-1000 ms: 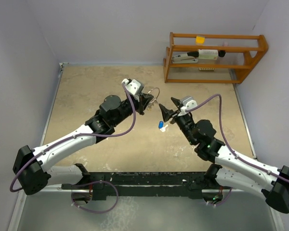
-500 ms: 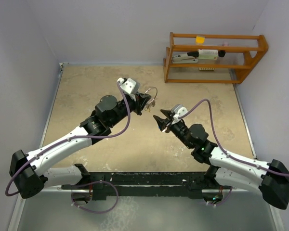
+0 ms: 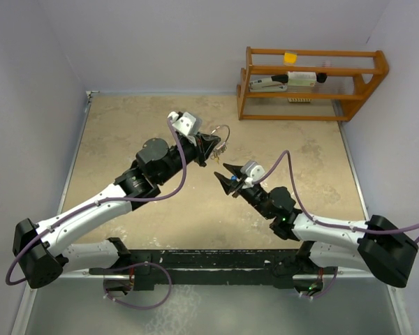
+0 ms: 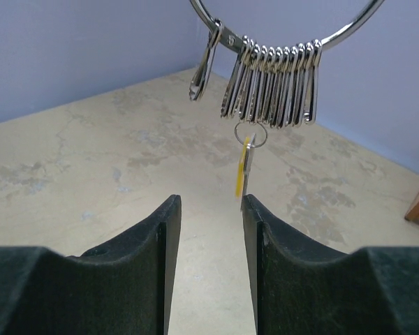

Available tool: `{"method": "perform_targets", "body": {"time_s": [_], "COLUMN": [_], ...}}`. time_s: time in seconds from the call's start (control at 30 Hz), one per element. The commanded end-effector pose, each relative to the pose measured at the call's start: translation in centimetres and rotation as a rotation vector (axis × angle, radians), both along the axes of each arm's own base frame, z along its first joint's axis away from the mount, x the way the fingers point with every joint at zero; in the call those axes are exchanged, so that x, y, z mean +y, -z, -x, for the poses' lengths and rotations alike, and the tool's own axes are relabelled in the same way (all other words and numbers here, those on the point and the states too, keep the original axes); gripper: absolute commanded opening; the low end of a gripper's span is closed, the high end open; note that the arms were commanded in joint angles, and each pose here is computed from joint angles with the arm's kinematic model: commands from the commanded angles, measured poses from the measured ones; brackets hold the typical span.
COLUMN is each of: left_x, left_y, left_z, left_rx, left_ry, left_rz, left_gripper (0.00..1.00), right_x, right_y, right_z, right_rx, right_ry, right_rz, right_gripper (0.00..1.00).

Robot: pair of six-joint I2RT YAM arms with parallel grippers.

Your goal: Remove the keys from the keyring

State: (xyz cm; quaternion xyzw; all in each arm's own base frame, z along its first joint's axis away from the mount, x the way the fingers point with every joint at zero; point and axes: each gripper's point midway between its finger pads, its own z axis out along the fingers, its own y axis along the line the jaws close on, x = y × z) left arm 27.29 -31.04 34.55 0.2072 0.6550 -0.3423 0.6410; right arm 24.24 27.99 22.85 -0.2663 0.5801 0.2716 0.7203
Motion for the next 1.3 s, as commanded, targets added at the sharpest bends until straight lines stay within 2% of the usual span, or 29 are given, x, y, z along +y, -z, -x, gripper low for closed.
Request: {"method": "perform_targets", "body": {"time_s": [0.0,0.43,0.6,0.67,0.7,0.93,1.13,1.27], "left_x": [0.2,-0.1,0.0,0.0,0.1,1.2,3.8,5.0], "left_y": [-4.9,-5.4,-5.4,-5.3,-5.3,-5.1,-5.4,-4.8], "left_z": [0.7,1.6,1.8,1.7,1.6,0.8,-0.6,-1.7], "left_rx": [-0.076,-0.076,-0.076,-0.077,-0.075,-0.085,-0.114,-0.111], "left_ry": [0.013,0.038,0.036,0.029,0.022,-0.053,-0.200,-0.298], "left_rz": [0.109,0.106,0.108,0.105,0.105,0.089,0.066,0.049], "left_gripper": [0.00,0.00,0.00,0.00,0.00,0.00,0.02,0.02], "right_x": [-0.4,0.1,0.5,0.4,0.3,-0.3,-1.9,-3.0], "right_y": [-3.9,-5.1,-5.3,-5.5,-5.5,-4.8,-3.0,-3.8], "right_z": [-0.6,-2.5,-2.9,-3.0,-3.1,-2.8,-1.9,-1.4], "right_rx": [-0.115,-0.175,-0.172,-0.170,-0.166,-0.116,-0.018,0.029], "right_ry": [0.054,0.136,0.142,0.149,0.153,0.160,0.185,0.206], "right_rz": [-0.100,-0.135,-0.142,-0.145,-0.141,-0.088,0.030,0.101], "right_gripper": [0.44,0.42,0.21,0.05,0.00,0.00,0.00,0.00]}}
